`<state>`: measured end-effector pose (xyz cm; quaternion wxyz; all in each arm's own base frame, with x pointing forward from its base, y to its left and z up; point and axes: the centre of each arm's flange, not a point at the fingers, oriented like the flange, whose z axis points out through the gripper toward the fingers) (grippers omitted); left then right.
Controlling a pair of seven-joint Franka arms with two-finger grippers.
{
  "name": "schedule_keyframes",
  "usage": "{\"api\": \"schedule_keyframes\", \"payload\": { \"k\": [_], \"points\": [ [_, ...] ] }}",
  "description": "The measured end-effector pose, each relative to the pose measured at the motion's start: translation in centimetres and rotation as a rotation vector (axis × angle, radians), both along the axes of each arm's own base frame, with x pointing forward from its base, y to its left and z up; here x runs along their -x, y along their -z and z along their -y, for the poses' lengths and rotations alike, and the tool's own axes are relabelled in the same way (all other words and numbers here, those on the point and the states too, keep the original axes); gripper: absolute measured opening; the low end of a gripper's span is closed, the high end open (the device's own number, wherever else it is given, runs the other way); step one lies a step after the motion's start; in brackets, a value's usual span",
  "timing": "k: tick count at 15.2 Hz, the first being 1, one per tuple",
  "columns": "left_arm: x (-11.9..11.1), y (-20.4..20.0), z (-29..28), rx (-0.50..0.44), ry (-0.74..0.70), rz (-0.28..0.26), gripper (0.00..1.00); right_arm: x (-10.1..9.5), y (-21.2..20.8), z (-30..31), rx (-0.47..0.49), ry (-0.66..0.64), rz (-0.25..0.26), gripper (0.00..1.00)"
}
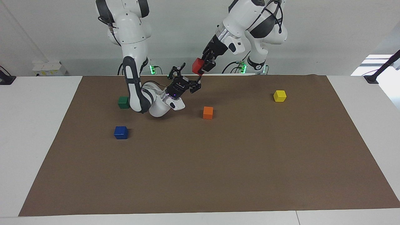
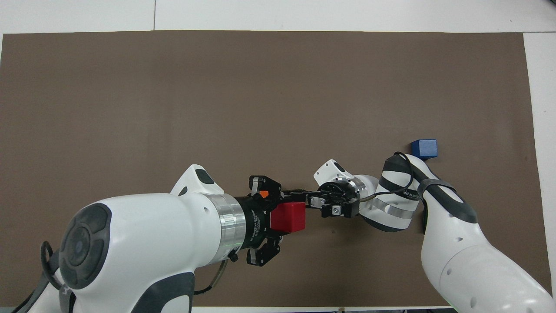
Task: Transfer red block to right arm and stack on blue block
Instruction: 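Close the right gripper on the red cube held by the left gripper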
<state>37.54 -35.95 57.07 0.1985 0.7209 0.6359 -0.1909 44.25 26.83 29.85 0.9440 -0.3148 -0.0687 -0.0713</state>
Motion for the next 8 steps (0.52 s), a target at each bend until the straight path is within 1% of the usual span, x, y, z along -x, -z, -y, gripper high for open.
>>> {"api": "schedule_keyframes", "payload": {
  "k": [4,8],
  "points": [
    [0.37,-0.12,0.54,0.021,0.0,0.0,0.54,-0.38,0.09,-0.26,0.005,0.01,0.01,1.0],
    [0.34,-0.05,0.54,0.022,-0.003,0.0,0.54,-0.3,-0.02,-0.6,0.003,0.004,0.013,1.0]
  ]
}}
